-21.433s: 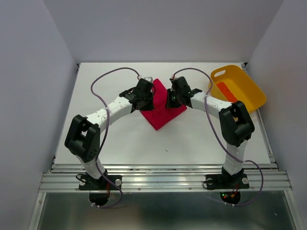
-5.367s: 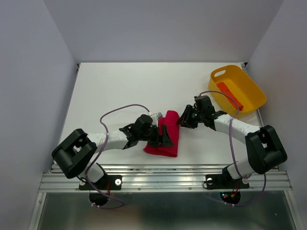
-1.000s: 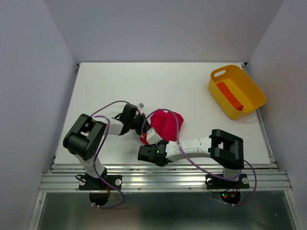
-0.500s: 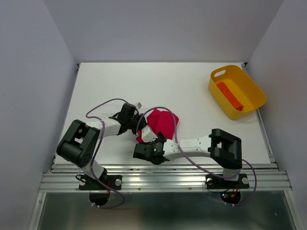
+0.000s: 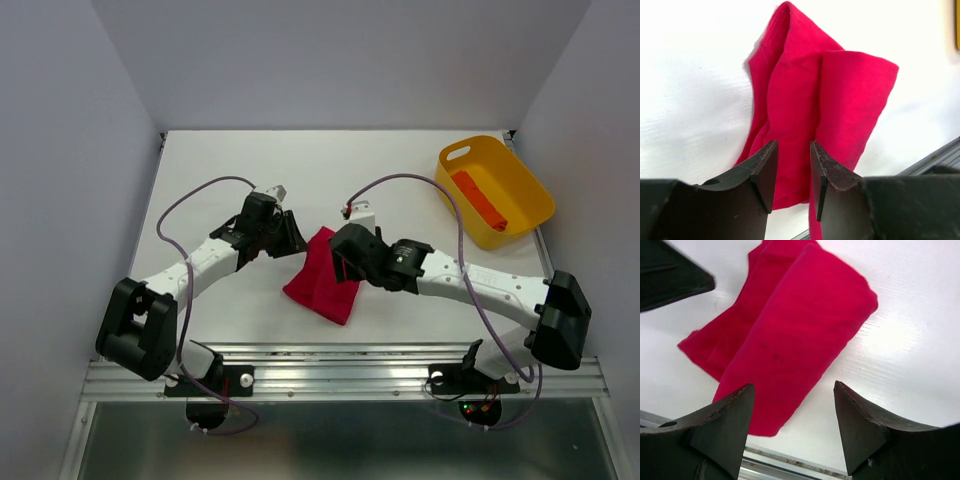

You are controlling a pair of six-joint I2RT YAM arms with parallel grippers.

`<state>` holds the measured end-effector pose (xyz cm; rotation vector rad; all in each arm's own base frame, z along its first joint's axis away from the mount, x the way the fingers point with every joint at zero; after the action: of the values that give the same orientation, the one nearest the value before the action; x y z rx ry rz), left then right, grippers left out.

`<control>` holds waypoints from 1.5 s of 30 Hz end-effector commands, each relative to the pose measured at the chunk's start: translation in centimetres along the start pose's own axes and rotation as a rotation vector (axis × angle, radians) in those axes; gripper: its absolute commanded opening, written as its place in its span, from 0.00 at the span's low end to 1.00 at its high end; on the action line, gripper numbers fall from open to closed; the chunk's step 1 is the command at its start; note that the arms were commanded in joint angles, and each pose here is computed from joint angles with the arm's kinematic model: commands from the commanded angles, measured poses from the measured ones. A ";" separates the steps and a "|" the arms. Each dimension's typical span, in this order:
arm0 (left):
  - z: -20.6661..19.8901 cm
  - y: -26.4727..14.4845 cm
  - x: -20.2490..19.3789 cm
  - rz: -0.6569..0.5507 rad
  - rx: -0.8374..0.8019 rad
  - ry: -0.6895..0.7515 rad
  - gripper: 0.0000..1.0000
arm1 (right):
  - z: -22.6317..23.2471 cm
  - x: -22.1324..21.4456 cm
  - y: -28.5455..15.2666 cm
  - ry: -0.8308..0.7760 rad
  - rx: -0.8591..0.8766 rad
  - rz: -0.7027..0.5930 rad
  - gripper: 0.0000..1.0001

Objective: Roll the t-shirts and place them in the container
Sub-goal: Roll the T-shirt to the center of the board.

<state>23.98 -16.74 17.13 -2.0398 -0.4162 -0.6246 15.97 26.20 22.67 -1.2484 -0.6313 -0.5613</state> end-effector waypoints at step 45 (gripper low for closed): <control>-4.1 7.2 3.0 0.151 -0.492 0.204 0.77 | -11.7 1.5 8.5 0.599 0.086 0.186 0.77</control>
<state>28.80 -22.31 13.34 -2.3314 -0.0232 -0.7607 23.77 16.09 15.87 -1.0416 -0.0427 -0.6966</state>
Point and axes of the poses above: each gripper's point midway between its finger pads, its own y axis out along the fingers, its own z axis along the line the jaws close on, x = y × z, the point moved 10 cm from there along -y, back along the fingers, and after that the axes turned 12 degrees about y, right-handed, at the moved point
